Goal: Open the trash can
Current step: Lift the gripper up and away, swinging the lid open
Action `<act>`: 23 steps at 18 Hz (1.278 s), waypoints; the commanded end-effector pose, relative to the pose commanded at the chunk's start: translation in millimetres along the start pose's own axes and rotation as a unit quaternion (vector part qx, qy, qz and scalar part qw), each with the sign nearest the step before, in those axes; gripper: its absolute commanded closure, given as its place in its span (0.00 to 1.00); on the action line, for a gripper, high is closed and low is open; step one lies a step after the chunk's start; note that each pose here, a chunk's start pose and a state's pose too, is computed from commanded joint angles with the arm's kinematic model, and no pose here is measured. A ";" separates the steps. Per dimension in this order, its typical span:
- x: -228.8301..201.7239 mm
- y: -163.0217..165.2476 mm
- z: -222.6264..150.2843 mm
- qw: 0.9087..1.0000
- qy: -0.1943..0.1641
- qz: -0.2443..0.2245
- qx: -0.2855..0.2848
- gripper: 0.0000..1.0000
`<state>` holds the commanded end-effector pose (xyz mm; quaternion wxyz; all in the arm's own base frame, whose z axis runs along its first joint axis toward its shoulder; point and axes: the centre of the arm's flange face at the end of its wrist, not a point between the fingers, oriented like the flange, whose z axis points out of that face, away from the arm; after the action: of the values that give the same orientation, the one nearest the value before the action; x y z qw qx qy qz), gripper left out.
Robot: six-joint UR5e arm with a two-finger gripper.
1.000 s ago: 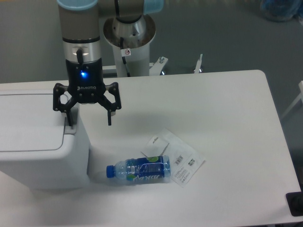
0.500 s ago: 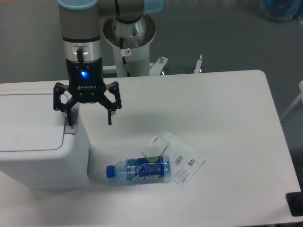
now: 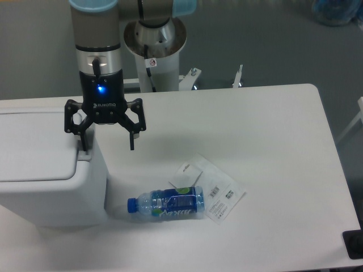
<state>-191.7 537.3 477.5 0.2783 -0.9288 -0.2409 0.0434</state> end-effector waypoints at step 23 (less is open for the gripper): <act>-255.3 -10.9 -64.0 0.993 -0.100 -0.034 0.046 0.00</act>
<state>-407.2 393.0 523.6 0.2970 -0.8971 -0.2966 0.1377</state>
